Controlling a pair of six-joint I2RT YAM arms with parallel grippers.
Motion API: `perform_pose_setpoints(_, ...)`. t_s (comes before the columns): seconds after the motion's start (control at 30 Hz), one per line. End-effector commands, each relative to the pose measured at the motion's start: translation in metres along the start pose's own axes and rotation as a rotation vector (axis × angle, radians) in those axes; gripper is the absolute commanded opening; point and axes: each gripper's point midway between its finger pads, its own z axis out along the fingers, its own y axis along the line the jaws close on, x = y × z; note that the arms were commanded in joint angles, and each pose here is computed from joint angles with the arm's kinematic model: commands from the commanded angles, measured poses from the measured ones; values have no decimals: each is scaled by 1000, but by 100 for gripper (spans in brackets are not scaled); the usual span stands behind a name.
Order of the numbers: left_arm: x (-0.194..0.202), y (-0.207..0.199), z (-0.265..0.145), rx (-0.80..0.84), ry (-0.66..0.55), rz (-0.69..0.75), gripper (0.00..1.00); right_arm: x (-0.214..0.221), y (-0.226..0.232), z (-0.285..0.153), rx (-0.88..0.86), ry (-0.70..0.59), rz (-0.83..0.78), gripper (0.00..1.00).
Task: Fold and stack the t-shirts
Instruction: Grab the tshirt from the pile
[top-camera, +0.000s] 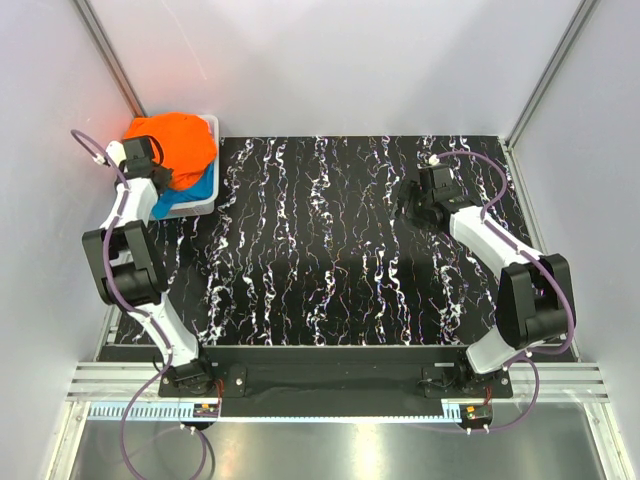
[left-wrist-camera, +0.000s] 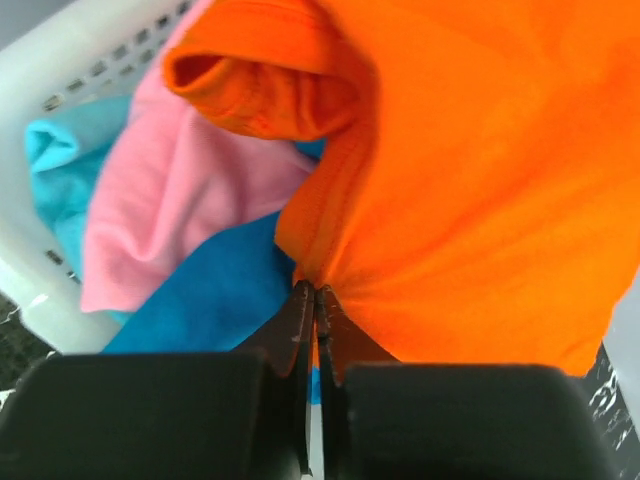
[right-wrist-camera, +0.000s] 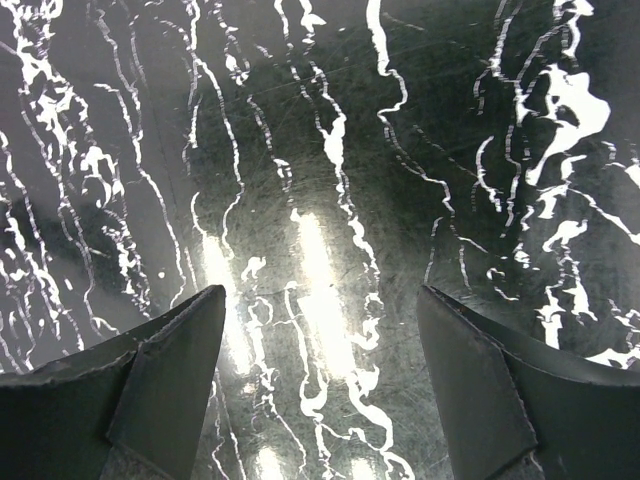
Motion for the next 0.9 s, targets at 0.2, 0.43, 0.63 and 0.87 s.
perform_pose_setpoints(0.2, -25, -50, -37, 215, -32, 49, 0, -13, 19, -4, -61, -24, 14, 82)
perform_pose_setpoints(0.43, -18, -92, -96, 386, -63, 181, 0, -19, 21, -16, -67, -56, 15, 82)
perform_pose_setpoints(0.63, 24, -161, -188, 697, -9, 359, 0, -37, 10, -40, -5, -142, 49, 81)
perform_pose_setpoints(0.87, 110, -205, -356, 1188, 107, 599, 0, -59, -19, -88, 137, -281, 118, 80)
